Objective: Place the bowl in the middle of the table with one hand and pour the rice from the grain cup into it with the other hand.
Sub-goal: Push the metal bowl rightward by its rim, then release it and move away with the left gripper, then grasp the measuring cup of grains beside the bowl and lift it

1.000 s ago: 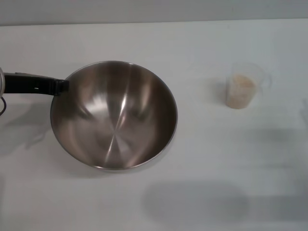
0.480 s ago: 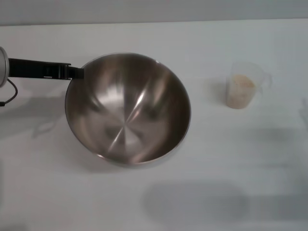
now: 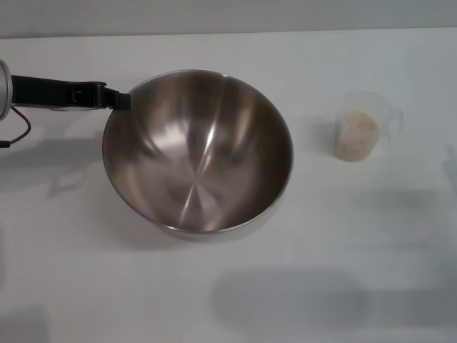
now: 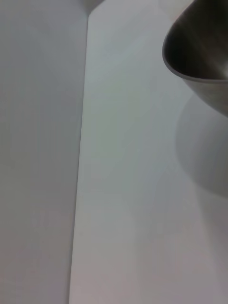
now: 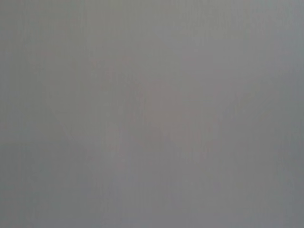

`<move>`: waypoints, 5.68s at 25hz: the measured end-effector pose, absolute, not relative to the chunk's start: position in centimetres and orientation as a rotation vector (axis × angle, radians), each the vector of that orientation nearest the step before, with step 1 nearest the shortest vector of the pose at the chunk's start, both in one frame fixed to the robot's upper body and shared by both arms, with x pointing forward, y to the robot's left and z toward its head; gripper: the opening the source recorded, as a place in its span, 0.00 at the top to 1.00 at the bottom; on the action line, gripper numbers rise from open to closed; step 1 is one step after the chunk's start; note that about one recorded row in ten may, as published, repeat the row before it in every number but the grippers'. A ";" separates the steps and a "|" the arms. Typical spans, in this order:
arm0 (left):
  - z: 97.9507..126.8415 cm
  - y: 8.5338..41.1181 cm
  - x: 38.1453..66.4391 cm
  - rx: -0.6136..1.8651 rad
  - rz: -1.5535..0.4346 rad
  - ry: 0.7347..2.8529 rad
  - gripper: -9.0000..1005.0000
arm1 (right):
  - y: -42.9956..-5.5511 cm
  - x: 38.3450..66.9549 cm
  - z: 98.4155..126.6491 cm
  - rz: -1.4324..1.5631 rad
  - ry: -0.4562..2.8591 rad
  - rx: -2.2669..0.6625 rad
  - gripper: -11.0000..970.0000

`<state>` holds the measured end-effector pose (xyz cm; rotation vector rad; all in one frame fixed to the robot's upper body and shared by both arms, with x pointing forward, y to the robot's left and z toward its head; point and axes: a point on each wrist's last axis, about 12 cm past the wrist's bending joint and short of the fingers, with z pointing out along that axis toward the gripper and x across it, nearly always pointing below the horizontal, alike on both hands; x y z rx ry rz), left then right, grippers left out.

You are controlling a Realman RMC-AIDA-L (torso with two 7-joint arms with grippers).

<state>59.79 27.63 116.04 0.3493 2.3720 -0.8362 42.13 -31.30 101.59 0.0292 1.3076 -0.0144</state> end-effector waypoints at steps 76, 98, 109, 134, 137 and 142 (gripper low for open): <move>119.6 26.0 59.9 0.300 -0.014 1.627 0.19 | -31.3 42.4 101.5 -0.012 1.323 0.028 0.15; 105.4 30.4 48.9 0.169 0.126 1.177 0.20 | -31.1 43.2 99.9 -0.009 1.465 -0.003 0.15; 104.9 30.5 47.8 0.167 0.119 1.184 0.20 | -29.4 45.6 98.5 0.059 1.622 -0.107 0.15; 104.6 30.1 47.8 0.184 0.099 1.202 0.20 | -28.5 48.4 98.2 0.069 1.710 -0.183 0.15; 104.6 30.1 47.7 0.183 0.095 1.203 0.20 | -28.5 48.7 98.3 0.066 1.705 -0.189 0.15; 104.4 30.3 47.6 0.169 0.077 1.214 0.20 | -28.5 49.0 98.5 0.063 1.699 -0.190 0.15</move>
